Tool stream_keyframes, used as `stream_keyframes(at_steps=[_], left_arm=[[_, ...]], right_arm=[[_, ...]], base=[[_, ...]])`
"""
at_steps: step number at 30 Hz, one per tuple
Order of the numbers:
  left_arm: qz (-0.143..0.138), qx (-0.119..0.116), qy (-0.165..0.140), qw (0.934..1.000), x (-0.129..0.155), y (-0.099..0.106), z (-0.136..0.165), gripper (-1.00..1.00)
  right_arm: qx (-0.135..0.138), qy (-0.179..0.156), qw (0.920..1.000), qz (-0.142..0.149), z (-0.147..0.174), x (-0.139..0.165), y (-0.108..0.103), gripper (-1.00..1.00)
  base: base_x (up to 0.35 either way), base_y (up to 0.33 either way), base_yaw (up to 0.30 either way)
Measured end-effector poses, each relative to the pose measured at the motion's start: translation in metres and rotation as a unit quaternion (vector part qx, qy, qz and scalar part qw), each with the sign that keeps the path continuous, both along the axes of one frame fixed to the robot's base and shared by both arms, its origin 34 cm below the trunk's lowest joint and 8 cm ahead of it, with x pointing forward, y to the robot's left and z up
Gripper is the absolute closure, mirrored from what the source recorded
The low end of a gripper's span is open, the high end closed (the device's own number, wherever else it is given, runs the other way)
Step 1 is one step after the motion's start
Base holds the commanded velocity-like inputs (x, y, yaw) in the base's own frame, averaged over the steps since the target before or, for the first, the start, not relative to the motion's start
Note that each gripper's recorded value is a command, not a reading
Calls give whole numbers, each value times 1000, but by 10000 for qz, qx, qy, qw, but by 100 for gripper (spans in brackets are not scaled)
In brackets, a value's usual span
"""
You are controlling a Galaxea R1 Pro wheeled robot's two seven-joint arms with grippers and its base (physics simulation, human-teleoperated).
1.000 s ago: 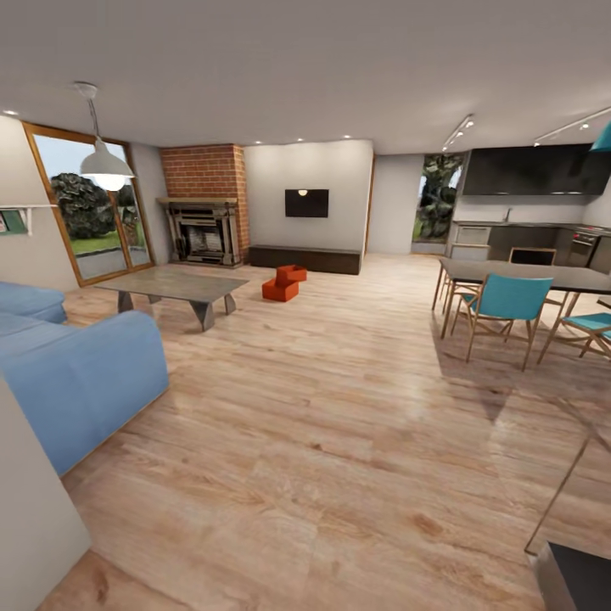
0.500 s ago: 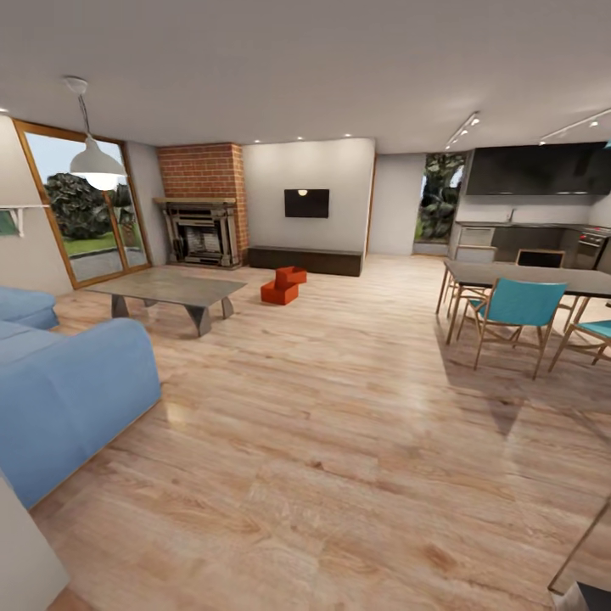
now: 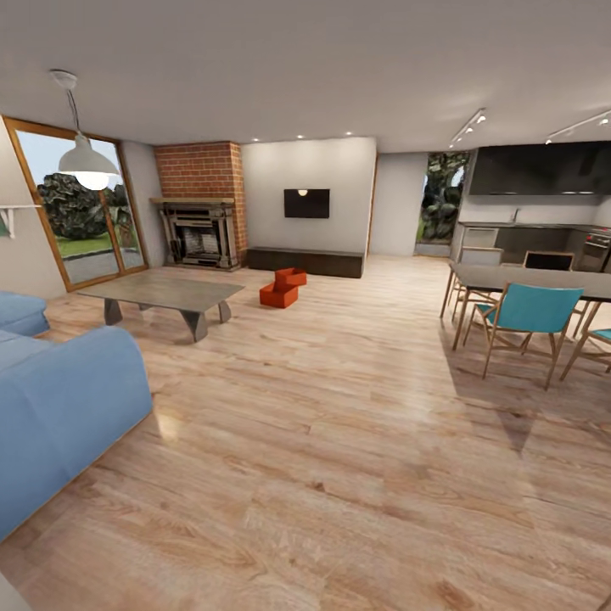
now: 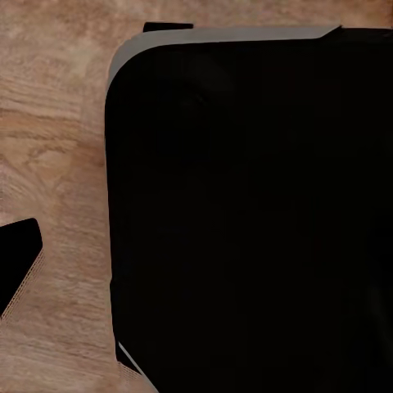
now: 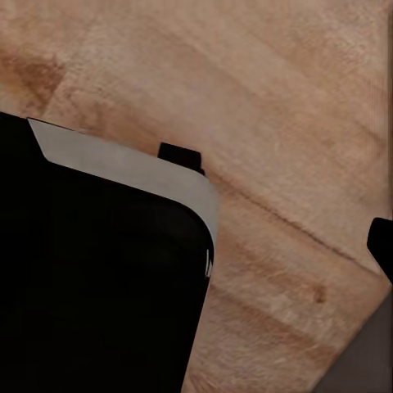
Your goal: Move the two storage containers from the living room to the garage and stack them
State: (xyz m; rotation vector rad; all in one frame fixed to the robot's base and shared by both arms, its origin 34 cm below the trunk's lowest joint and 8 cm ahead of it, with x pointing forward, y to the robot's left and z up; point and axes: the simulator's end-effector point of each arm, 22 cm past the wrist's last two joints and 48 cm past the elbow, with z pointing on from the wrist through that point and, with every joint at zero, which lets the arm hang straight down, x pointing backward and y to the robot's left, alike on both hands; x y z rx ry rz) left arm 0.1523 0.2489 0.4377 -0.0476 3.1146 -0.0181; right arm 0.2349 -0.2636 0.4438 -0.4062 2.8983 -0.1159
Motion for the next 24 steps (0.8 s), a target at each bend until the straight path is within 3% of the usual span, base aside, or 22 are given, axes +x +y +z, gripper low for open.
stream_keyframes(at_steps=[24], left_arm=[[0, 0, -1, 10000, 0, 0, 0, -100]], right_arm=[[-1, 0, 10000, 0, 0, 0, 0, -100]], base=[[322, 0, -6]])
